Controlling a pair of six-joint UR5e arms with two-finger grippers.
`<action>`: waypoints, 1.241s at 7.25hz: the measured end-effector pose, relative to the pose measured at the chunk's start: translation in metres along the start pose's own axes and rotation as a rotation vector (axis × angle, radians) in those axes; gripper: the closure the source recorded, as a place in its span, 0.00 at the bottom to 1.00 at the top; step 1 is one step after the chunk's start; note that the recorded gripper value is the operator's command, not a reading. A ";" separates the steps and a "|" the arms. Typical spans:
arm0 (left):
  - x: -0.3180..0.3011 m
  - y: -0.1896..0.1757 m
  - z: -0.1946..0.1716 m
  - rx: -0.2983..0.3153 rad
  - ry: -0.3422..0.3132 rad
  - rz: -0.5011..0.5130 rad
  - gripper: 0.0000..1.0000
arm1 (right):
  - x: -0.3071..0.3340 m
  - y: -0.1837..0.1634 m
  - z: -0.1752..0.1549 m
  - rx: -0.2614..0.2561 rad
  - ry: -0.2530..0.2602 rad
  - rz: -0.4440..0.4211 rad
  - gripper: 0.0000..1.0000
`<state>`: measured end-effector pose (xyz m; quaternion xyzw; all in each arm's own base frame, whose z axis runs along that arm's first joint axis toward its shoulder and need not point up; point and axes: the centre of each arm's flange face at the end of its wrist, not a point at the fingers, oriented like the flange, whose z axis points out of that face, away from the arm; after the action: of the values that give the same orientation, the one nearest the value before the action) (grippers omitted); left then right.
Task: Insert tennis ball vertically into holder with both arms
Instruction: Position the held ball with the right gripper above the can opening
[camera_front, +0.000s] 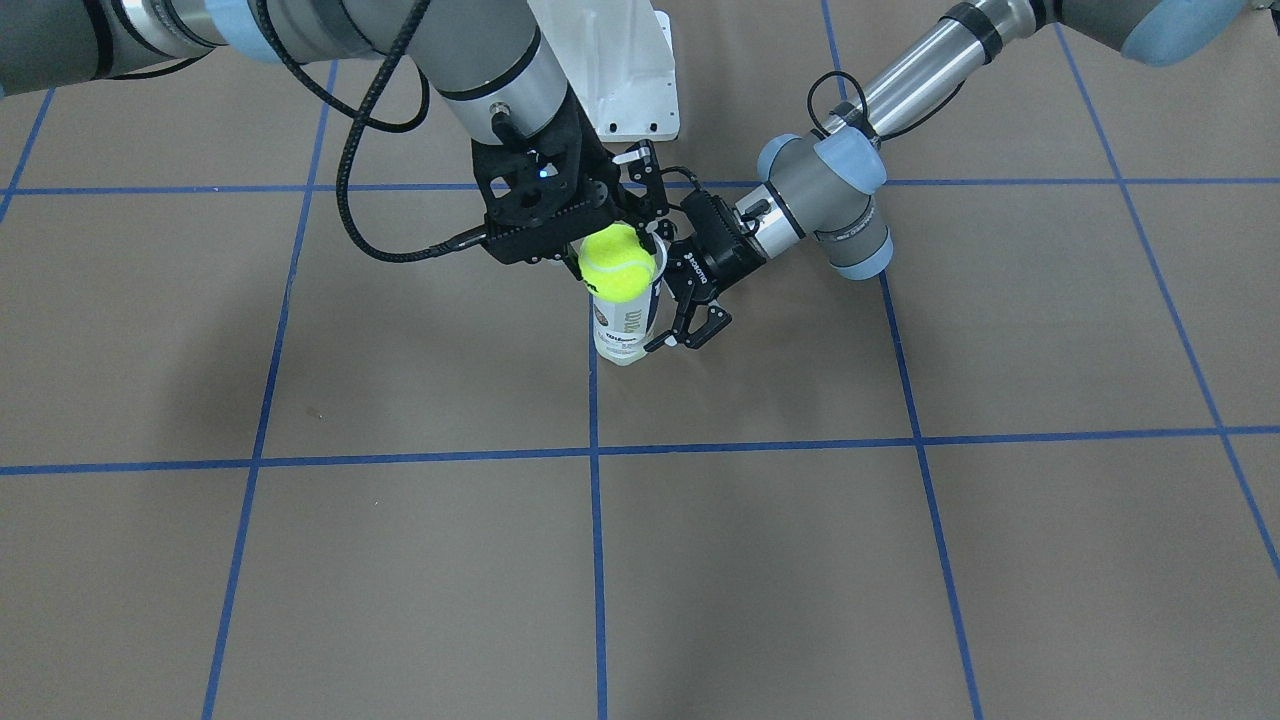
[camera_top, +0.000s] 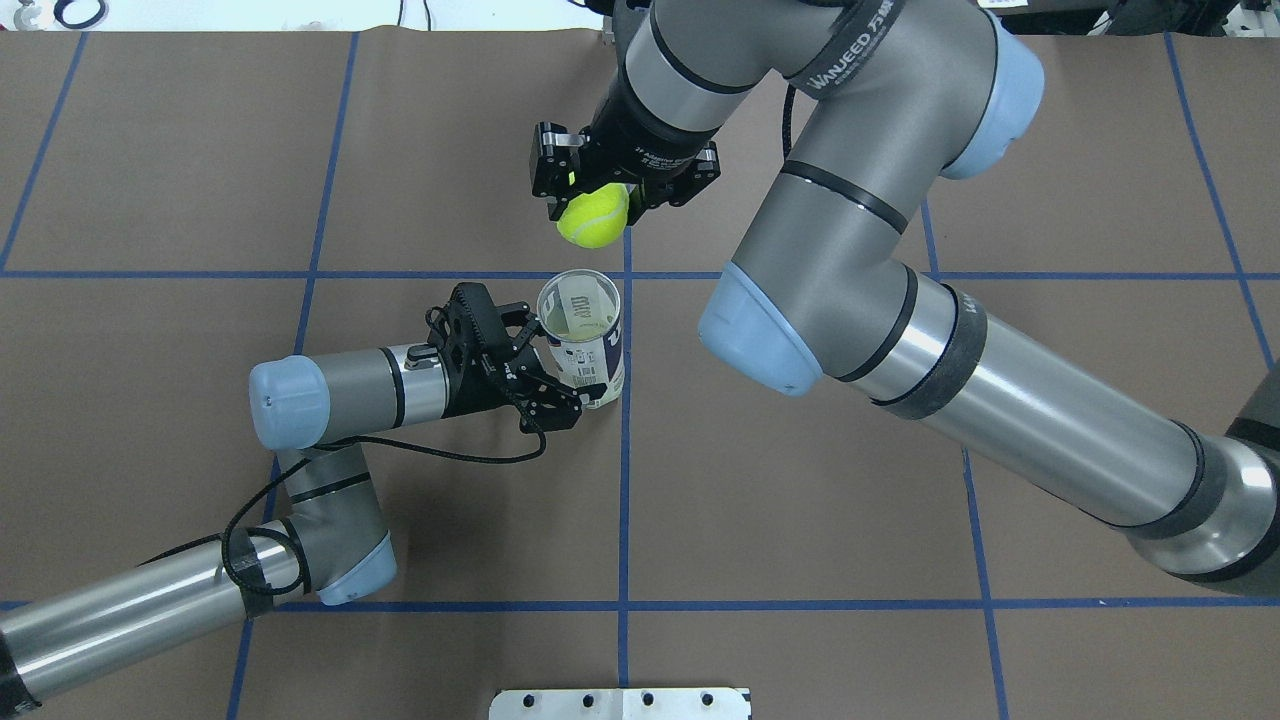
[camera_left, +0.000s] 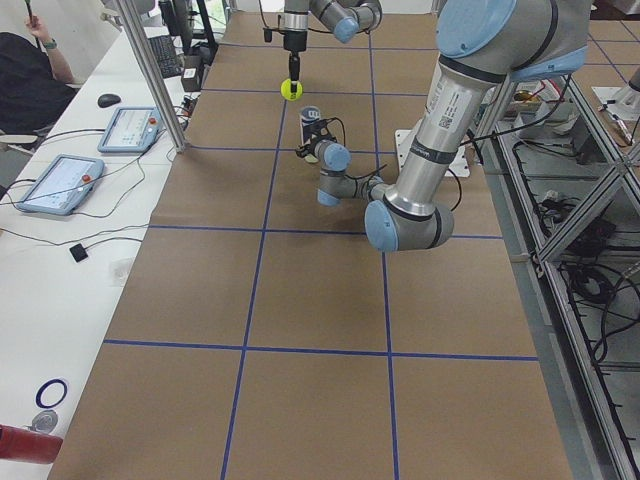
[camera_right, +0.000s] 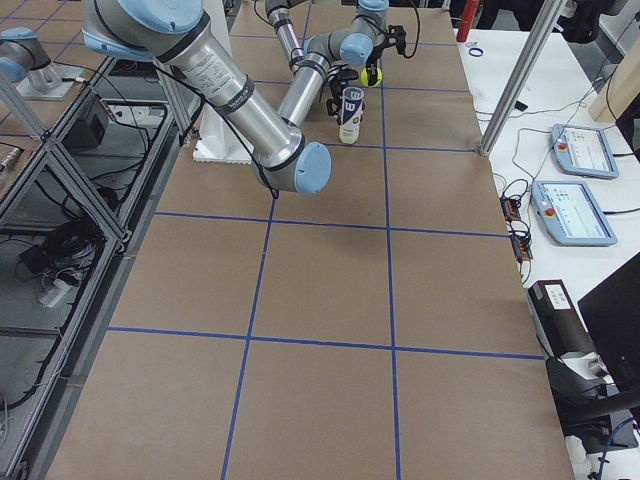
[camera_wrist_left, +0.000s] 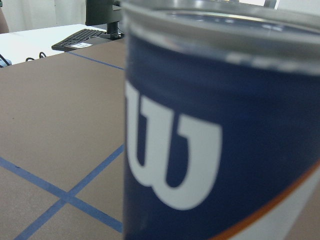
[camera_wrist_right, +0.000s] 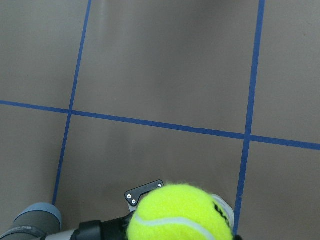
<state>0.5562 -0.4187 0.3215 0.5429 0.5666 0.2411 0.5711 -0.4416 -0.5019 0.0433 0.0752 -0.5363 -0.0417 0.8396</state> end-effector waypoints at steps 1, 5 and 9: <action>0.000 0.000 0.000 0.000 0.000 0.000 0.01 | -0.004 0.007 0.007 -0.007 0.002 -0.004 1.00; 0.001 0.000 0.001 -0.001 0.001 0.000 0.01 | -0.012 0.029 0.029 -0.036 0.010 0.005 0.87; 0.000 0.000 0.000 -0.002 0.000 0.000 0.01 | -0.013 0.034 0.025 -0.036 0.016 0.012 0.01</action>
<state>0.5565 -0.4188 0.3219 0.5423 0.5665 0.2416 0.5715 -0.4696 -0.4686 0.0479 0.0574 -0.5293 -0.0458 0.8453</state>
